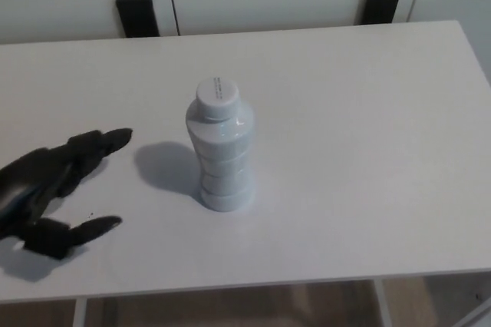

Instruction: The robot picks up a bottle from a person using its left hand and walk towards the table in frontand put the bottle on the table.

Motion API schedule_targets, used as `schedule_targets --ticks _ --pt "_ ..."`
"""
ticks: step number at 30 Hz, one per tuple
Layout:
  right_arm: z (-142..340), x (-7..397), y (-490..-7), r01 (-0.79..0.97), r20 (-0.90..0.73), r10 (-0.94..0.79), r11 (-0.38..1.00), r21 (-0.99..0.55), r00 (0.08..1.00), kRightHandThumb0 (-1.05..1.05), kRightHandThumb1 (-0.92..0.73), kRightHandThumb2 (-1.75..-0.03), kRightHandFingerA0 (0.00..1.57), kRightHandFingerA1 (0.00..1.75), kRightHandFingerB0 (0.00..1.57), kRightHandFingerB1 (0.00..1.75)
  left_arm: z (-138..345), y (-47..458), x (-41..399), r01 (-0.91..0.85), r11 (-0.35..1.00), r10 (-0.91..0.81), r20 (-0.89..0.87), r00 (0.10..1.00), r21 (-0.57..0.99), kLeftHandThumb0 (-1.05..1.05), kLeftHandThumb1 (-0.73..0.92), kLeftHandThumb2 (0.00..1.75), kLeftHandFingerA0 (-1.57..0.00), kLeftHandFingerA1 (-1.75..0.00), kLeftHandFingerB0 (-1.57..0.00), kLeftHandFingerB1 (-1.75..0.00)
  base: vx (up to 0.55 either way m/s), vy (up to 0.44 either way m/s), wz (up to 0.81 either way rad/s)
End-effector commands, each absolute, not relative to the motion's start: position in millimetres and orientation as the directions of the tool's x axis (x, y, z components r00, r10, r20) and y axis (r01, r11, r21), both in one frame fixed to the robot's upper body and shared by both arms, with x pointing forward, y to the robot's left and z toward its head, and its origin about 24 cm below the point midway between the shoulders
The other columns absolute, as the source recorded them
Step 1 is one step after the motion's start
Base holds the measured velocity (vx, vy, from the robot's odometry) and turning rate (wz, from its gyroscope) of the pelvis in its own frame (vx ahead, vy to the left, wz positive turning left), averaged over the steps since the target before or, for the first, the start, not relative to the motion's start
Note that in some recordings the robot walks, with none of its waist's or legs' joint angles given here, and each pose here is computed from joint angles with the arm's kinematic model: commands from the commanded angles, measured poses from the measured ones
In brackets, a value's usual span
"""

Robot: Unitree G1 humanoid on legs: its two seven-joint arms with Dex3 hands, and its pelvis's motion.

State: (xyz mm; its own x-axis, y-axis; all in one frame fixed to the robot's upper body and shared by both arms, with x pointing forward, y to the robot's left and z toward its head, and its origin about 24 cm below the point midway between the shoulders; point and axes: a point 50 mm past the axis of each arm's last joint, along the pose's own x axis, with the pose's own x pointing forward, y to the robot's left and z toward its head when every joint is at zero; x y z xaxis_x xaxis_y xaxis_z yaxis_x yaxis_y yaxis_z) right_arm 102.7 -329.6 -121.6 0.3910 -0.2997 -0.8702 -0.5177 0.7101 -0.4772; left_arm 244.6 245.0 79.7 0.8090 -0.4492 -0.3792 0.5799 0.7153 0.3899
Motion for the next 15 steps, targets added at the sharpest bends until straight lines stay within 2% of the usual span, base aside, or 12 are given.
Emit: schedule_targets --ticks 1,2,4,8,9,11,15 --pt "-120 101 -334 -0.539 -0.878 -0.302 0.700 -0.468 0.371 -0.42 -0.81 -0.64 0.64 0.58 0.51 0.45 84 237 179 0.469 0.775 -0.434 -0.183 0.882 0.424 -0.58 0.38 0.69 -0.11 -0.41 -0.06 -0.21 0.00 0.000 0.00" --pt "-122 96 -332 -0.541 -0.882 -0.300 0.703 -0.462 0.363 -0.43 -0.79 -0.63 0.68 0.64 0.56 0.49 81 230 155 0.489 0.794 -0.471 -0.142 0.870 0.360 -0.42 0.38 0.63 -0.28 -0.42 -0.13 -0.34 0.00 0.000 0.00" --pt "-127 86 -328 -0.544 -0.889 -0.302 0.708 -0.451 0.344 -0.41 -0.80 -0.64 0.69 0.63 0.56 0.48 81 221 112 0.512 0.822 -0.514 -0.061 0.855 0.249 -0.37 0.39 0.61 -0.26 -0.41 -0.16 -0.34 0.00 0.000 0.00" --pt "-127 85 -328 -0.545 -0.891 -0.303 0.709 -0.449 0.339 -0.41 -0.80 -0.64 0.69 0.63 0.56 0.48 81 219 107 0.517 0.823 -0.519 -0.057 0.853 0.236 -0.37 0.39 0.61 -0.26 -0.41 -0.16 -0.34 0.00 0.000 0.00" --pt "-128 79 -330 -0.514 -0.895 -0.307 0.737 -0.439 0.324 -0.42 -0.76 -0.63 0.66 0.55 0.55 0.45 79 217 69 0.559 0.799 -0.544 -0.131 0.829 0.222 -0.39 0.40 0.53 -0.29 -0.33 -0.30 -0.31 0.00 0.000 0.00" --pt "-126 73 -335 -0.486 -0.895 -0.320 0.756 -0.439 0.311 -0.42 -0.75 -0.63 0.68 0.57 0.55 0.45 74 221 38 0.615 0.770 -0.596 -0.152 0.789 0.169 -0.44 0.41 0.53 -0.33 -0.34 -0.33 -0.32 0.00 0.000 0.00" --pt "-126 73 -335 -0.485 -0.895 -0.320 0.756 -0.439 0.312 -0.42 -0.75 -0.63 0.68 0.57 0.55 0.45 75 221 36 0.614 0.771 -0.596 -0.150 0.789 0.169 -0.44 0.41 0.53 -0.33 -0.34 -0.33 -0.32 0.00 0.000 0.00"
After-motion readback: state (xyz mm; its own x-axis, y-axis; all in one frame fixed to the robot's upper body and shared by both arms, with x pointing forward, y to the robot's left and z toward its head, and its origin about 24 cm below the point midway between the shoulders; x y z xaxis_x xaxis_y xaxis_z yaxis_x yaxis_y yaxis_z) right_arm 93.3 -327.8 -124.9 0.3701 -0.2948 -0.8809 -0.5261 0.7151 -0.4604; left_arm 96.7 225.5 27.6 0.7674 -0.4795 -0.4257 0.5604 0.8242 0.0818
